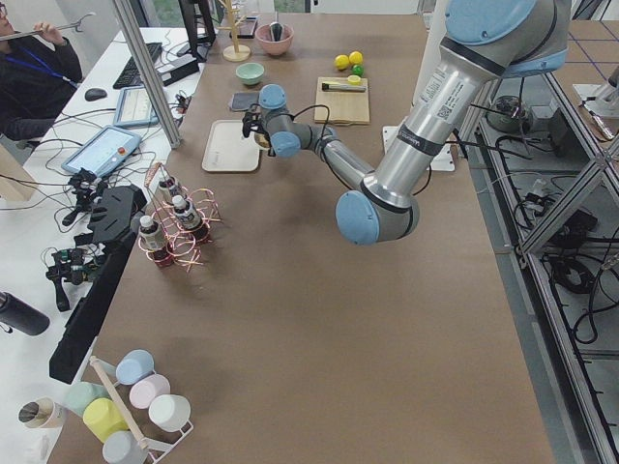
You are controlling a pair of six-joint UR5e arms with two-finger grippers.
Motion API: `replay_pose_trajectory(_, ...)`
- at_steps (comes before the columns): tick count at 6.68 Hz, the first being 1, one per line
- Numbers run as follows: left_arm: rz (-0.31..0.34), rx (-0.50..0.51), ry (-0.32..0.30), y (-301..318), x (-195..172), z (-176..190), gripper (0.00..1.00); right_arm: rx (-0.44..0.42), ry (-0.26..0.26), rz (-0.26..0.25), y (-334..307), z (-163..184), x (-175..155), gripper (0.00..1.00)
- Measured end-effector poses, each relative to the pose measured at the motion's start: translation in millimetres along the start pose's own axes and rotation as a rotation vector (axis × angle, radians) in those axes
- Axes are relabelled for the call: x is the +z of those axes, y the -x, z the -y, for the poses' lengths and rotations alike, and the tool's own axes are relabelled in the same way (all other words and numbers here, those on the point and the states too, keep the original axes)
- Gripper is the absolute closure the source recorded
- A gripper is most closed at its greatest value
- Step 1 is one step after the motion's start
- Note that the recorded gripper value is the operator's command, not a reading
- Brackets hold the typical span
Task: Make sandwich and place on tray
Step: 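Carry the plate with the left gripper onto the rabbit-print tray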
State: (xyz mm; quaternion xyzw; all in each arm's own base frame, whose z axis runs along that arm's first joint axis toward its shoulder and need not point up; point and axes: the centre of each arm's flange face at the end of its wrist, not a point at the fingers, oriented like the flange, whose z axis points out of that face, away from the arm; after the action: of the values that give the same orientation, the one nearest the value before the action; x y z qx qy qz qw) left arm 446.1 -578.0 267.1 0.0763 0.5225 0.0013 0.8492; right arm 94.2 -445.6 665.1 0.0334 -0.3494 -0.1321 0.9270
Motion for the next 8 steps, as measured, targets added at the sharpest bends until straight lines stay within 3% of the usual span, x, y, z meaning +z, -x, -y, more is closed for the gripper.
replay_pose_trajectory(3,0.049,-0.027,-0.016,-18.5,34.7,125.8,1.00,0.002,-0.001,0.000,0.1,0.5,-0.2,0.00)
replay_pose_trajectory(5,0.076,-0.039,-0.025,-36.6,50.4,161.8,1.00,0.000,-0.003,-0.002,0.4,2.6,-1.6,0.00)
replay_pose_trajectory(6,0.082,-0.038,-0.034,-41.4,52.7,167.4,0.01,-0.001,-0.003,-0.003,0.4,3.6,-2.2,0.00)
replay_pose_trajectory(8,0.074,0.026,-0.086,-42.5,52.1,167.3,0.01,-0.002,-0.004,-0.005,-0.1,6.0,-2.8,0.00)
